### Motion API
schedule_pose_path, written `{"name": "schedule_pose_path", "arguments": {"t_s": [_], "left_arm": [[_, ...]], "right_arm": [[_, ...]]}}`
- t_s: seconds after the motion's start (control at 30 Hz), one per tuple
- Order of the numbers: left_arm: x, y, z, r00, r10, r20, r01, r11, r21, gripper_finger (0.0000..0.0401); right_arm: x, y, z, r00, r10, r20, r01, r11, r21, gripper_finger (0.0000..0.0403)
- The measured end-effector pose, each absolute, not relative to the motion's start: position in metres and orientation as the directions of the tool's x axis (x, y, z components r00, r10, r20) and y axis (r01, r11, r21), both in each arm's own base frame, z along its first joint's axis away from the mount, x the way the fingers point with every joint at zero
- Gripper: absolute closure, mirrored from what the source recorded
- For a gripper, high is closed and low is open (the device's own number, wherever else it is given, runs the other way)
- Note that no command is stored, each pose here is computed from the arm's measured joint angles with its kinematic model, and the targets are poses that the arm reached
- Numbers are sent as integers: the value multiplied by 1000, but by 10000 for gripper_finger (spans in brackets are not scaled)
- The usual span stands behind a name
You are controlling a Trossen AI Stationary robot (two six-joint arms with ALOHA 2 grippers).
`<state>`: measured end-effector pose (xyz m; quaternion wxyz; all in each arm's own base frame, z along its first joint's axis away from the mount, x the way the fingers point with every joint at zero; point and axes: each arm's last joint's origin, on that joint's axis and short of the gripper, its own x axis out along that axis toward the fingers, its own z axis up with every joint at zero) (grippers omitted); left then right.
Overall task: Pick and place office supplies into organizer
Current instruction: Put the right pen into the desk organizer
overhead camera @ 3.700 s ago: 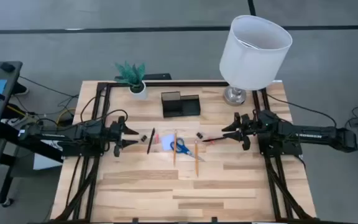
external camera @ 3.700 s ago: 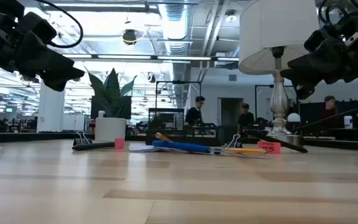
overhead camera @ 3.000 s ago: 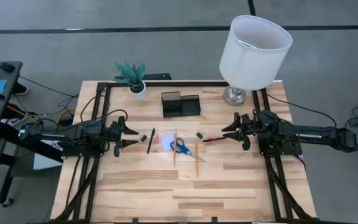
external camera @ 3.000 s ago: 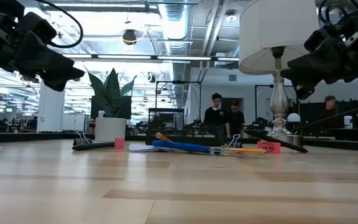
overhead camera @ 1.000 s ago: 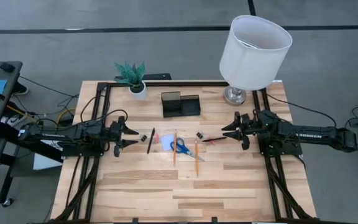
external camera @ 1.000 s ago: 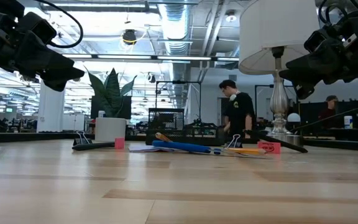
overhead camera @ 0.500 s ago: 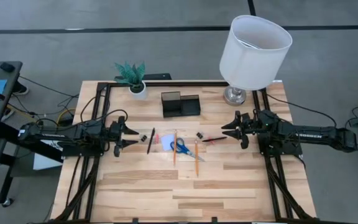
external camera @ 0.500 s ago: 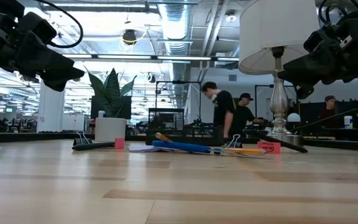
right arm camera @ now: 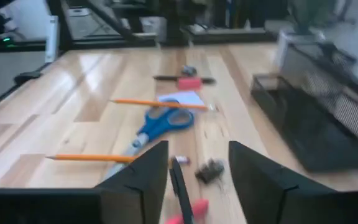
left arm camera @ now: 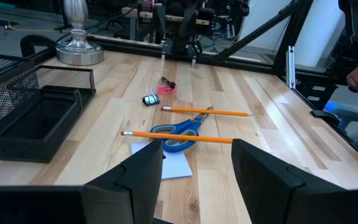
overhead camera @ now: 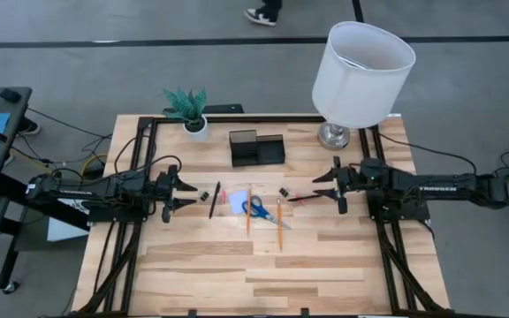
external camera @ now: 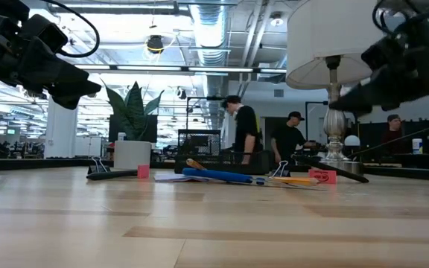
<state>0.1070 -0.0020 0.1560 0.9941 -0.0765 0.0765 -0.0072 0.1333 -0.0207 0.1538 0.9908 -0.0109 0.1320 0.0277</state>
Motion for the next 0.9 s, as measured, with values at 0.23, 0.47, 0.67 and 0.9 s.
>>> {"name": "schedule_pose_path", "arguments": {"t_s": [0.23,0.47,0.67,0.9], "left_arm": [[107,-2,156,988,-26,-151,3,988,-153,218],[107,-2,156,988,-26,-151,2,988,-153,218],[107,-2,156,988,-26,-151,3,988,-153,218],[107,-2,156,988,-19,-151,-5,988,-152,218]], "right_arm": [[145,-17,155,941,79,-330,-120,987,-104,158],[159,-21,157,959,1,-284,-50,985,-166,148],[166,-29,157,967,-63,-246,19,984,-180,148],[169,-27,150,957,-46,-286,-2,986,-164,148]]}}
